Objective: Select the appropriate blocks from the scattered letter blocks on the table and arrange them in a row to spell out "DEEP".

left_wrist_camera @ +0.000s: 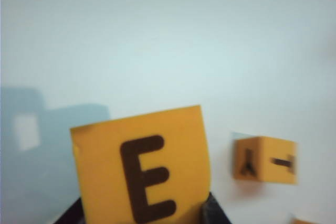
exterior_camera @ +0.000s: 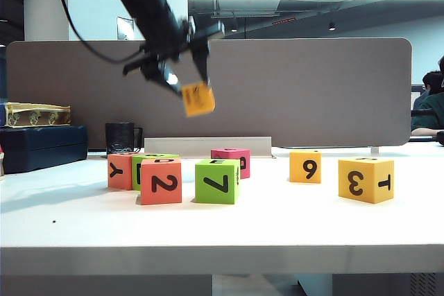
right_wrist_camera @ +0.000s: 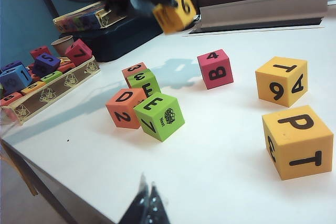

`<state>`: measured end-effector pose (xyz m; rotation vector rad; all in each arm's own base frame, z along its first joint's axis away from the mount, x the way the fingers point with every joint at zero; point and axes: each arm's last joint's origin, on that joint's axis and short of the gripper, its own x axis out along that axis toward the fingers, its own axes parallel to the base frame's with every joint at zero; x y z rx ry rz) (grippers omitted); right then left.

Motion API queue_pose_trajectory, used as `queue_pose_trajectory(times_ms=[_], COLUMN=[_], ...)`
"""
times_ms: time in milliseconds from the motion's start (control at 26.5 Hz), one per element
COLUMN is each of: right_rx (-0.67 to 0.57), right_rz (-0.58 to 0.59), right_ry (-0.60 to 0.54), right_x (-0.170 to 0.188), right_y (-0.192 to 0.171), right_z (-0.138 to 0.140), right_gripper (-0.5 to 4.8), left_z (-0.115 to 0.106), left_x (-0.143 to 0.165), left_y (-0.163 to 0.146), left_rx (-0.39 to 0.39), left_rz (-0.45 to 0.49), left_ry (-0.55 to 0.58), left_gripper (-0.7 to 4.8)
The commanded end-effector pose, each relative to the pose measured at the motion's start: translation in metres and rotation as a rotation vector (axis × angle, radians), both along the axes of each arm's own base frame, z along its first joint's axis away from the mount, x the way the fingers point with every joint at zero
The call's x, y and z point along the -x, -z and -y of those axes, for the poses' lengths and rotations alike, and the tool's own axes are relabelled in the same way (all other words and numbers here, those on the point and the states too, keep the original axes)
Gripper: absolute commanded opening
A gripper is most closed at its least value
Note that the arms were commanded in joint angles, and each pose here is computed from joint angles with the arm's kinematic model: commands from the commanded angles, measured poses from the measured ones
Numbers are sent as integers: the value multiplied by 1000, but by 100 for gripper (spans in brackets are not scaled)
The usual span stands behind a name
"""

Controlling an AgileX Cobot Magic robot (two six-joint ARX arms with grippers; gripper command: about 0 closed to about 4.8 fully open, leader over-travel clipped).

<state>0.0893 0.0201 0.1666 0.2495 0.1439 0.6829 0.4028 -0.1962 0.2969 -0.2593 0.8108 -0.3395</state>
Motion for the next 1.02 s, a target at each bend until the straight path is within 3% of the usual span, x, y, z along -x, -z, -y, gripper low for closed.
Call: queue_pose_trajectory(times_ms=[38,340,604,905,1019], right_rx=[-1,-2,-1,-1,-2], right_rz=[28,27,29,35,34], right_ry=[-2,-2,-1,-2,-2], right_x=[1,1,1,1,1], right_y=[-4,-4,-4,-4,-4], right_z=[0,0,0,0,0], right_gripper=[-5,-5,-5,-5,-5], left_z=[7,50,84,117,120], left_x=[19,54,73,85,83], left_y=[-18,-9,8,52,63], left_rx=[61,-6,-74,-159,-158], left_rz=[-31,-135,-167,-277,-312], left_ry=[106,222,278,332,308], left_gripper=[200,201,201,201,201])
